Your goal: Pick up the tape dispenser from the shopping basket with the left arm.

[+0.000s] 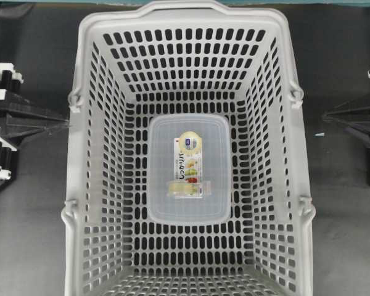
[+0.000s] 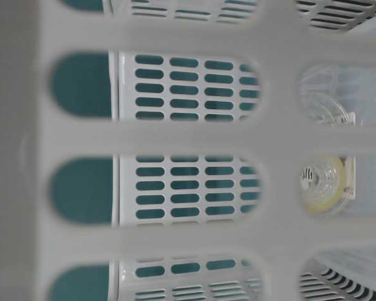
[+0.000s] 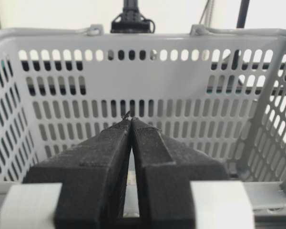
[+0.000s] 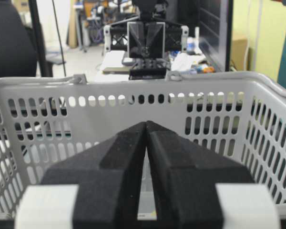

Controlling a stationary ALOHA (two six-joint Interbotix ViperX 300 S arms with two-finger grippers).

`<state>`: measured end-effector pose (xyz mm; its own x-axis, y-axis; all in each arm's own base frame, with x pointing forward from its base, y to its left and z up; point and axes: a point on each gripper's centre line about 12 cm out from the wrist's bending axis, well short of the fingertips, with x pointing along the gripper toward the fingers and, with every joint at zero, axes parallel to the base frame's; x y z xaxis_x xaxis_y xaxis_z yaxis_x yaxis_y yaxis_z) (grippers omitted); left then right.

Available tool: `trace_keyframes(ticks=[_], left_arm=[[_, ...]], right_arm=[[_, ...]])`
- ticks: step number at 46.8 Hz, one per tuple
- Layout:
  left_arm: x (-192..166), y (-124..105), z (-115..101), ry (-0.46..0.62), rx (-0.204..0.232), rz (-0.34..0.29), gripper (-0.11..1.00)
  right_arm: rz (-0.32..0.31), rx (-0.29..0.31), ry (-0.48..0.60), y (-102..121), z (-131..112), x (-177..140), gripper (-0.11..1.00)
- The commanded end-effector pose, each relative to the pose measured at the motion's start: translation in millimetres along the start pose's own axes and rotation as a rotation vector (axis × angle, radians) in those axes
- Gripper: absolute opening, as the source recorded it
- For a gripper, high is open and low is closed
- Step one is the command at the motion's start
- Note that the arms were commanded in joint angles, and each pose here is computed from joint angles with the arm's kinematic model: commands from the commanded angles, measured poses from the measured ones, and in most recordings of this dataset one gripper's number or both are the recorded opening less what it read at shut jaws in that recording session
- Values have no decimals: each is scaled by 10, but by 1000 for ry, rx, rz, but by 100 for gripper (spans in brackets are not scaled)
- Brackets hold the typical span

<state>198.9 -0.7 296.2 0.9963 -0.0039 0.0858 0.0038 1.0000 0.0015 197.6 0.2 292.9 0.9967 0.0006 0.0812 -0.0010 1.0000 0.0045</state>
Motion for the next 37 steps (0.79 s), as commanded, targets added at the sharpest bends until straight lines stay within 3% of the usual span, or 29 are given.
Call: trace_keyframes(ticks=[1,5,15,29,37], left_arm=[[69,-26,253,-23,12,-17,6],[133,-25,419,9,-3,-15,0],[446,-85,660,218,-6,-32,0],[1139,-305,578,491,21,-90,0],[1441,-370,456,606,19,-93,0]], right_arm=[[-3,9,-17,-4,63,23,0],[-3,16,-17,-5,74,13,0],[-3,66,9,-2,45,11,0],[-4,80,113,2,-47,3,1],[-4,78,117,2,-35,-16,30]])
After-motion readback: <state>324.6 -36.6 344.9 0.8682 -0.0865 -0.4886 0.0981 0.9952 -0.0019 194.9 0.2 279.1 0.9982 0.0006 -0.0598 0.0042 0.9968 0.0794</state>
